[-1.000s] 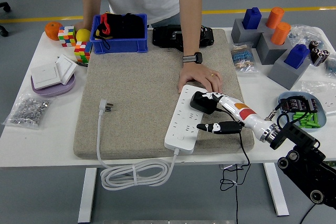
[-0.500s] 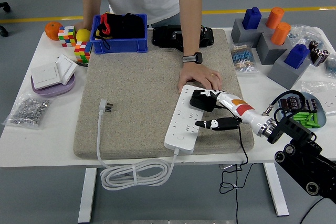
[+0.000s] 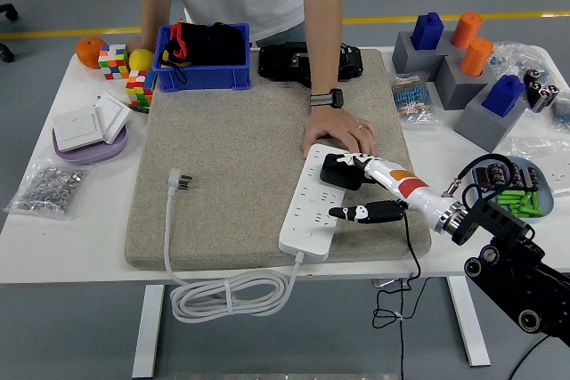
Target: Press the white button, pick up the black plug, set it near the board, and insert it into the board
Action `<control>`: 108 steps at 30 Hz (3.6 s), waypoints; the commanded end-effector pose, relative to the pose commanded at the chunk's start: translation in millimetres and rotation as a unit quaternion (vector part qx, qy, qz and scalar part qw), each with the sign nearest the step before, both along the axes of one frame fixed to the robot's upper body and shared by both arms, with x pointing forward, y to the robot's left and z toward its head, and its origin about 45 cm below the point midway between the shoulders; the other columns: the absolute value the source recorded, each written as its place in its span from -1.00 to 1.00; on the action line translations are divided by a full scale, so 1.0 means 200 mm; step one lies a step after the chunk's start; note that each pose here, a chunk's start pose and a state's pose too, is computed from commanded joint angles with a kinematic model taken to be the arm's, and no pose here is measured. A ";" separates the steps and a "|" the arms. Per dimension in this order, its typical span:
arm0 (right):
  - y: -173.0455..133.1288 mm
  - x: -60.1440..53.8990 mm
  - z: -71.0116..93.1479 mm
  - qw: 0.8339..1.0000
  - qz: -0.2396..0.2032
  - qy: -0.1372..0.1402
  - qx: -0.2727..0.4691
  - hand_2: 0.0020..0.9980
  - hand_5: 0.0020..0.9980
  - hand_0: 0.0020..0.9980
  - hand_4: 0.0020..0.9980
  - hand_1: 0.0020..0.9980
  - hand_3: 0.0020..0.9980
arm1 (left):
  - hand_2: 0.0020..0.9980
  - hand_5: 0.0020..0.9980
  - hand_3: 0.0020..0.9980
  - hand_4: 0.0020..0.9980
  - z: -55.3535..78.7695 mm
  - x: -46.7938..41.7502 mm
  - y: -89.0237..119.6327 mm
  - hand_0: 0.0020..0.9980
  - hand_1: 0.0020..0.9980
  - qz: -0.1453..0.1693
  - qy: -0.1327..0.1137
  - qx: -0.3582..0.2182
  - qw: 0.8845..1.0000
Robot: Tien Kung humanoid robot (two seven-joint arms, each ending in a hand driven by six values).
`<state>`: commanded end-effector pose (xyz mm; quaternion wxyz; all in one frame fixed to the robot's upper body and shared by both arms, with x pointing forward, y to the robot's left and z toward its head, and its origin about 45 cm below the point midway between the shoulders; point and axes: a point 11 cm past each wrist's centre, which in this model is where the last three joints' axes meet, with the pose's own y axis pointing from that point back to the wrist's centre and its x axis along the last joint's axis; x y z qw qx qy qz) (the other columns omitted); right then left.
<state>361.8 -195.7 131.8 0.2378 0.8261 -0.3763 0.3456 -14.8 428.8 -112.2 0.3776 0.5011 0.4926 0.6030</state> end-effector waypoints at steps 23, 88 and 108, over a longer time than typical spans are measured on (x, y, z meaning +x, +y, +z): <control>0.02 -0.01 -0.02 1.000 0.011 0.003 -0.012 0.77 0.43 0.96 1.00 0.86 0.70 | 0.39 -0.42 0.53 0.37 0.00 0.001 0.00 0.49 0.44 0.000 0.000 -0.001 1.000; -0.86 -0.16 0.30 0.955 -0.272 -0.011 0.118 0.49 -0.16 0.77 1.00 0.58 0.50 | 0.39 -0.42 0.53 0.37 0.01 0.079 0.03 0.48 0.44 -0.013 -0.009 0.005 1.000; -0.91 -0.24 0.32 0.933 -0.320 -0.011 0.165 0.47 -0.22 0.74 0.93 0.55 0.48 | 0.39 -0.43 0.53 0.36 0.00 0.146 -0.02 0.49 0.44 -0.021 -0.003 0.001 1.000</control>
